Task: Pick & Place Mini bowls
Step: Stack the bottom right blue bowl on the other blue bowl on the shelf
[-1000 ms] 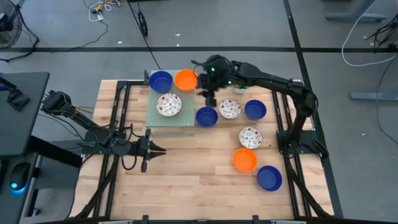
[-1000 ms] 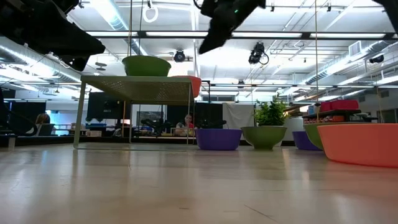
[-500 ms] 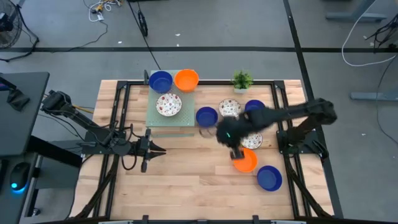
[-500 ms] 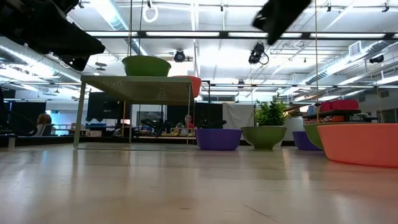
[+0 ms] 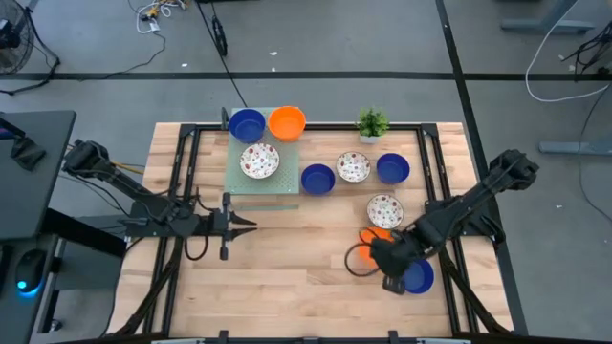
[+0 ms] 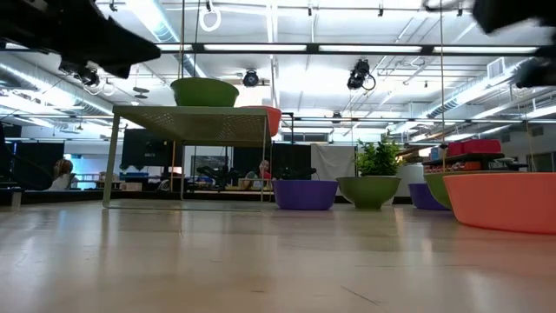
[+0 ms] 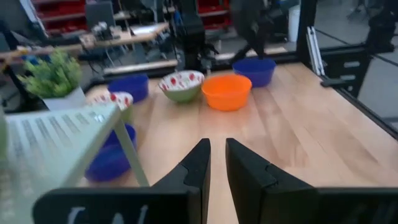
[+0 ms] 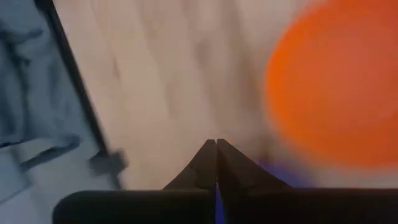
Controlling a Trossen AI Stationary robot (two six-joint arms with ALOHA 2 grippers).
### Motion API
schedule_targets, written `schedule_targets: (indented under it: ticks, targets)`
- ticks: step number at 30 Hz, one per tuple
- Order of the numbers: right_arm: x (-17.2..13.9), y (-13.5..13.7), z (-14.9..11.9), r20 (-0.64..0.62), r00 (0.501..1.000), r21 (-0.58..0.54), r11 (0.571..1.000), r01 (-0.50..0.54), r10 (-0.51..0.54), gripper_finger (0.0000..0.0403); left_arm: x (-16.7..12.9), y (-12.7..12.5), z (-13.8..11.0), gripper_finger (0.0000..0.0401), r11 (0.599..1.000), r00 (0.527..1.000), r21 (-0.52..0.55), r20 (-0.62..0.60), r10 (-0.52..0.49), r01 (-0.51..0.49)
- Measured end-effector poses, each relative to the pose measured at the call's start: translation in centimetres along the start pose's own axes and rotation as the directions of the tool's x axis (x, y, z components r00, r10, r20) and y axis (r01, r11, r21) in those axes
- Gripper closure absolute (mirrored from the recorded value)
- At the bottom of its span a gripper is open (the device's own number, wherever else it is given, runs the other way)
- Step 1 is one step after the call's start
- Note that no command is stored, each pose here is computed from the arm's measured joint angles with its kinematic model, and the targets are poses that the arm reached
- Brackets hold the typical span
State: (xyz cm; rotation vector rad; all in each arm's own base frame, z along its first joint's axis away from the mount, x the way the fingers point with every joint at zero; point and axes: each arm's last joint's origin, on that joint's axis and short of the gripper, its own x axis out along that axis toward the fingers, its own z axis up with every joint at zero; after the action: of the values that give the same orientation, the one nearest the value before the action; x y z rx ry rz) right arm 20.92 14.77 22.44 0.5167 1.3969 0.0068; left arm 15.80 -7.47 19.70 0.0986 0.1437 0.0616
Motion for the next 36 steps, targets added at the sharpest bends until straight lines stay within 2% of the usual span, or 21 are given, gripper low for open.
schedule_targets:
  ticks: [4,7,10,15,19,23,28,33,36]
  targets:
    - [1.2,0.7,-1.4,-0.089,0.991,0.192,0.978,-0.086,0.105,0.0368,0.2,0.4,0.5,0.0348,0.998,0.999,0.054,0.044,0.028,-0.031]
    - [1.4,1.3,-2.2,-0.096,0.987,0.268,0.958,-0.099,0.129,0.0335,0.4,0.8,0.7,0.0348,0.995,0.997,0.082,0.060,0.052,-0.057]
    - [1.6,1.5,-2.8,-0.077,0.992,0.310,0.948,-0.073,0.102,0.0288,0.6,1.1,0.7,0.0348,0.993,0.997,0.104,0.058,0.052,-0.058]
    - [1.9,1.0,-3.1,-0.055,0.998,0.351,0.936,0.013,0.007,0.0206,0.9,1.4,0.7,0.0348,0.994,0.998,0.110,0.060,-0.020,0.014]
    - [2.9,0.6,-3.4,-0.077,0.993,0.384,0.916,0.113,-0.090,0.0178,0.9,1.5,0.7,0.0348,0.993,0.996,0.109,0.061,-0.057,0.050]
    - [4.2,0.2,-3.5,-0.122,0.977,0.395,0.895,0.207,-0.173,0.0182,1.0,1.5,0.6,0.0348,0.995,0.997,0.085,0.060,-0.054,0.049]
    - [5.6,0.1,-3.4,-0.151,0.963,0.389,0.882,0.265,-0.223,0.0215,1.0,1.5,0.7,0.0348,0.997,0.997,0.051,0.060,-0.055,0.052]
    - [6.4,0.1,-3.5,-0.188,0.953,0.377,0.879,0.292,-0.236,0.0282,1.0,1.5,0.6,0.0348,0.998,0.997,0.032,0.060,-0.057,0.056]
    - [6.5,0.3,-3.6,-0.211,0.957,0.348,0.900,0.263,-0.198,0.0339,0.9,1.4,0.7,0.0348,0.994,0.993,0.035,0.063,-0.101,0.099]
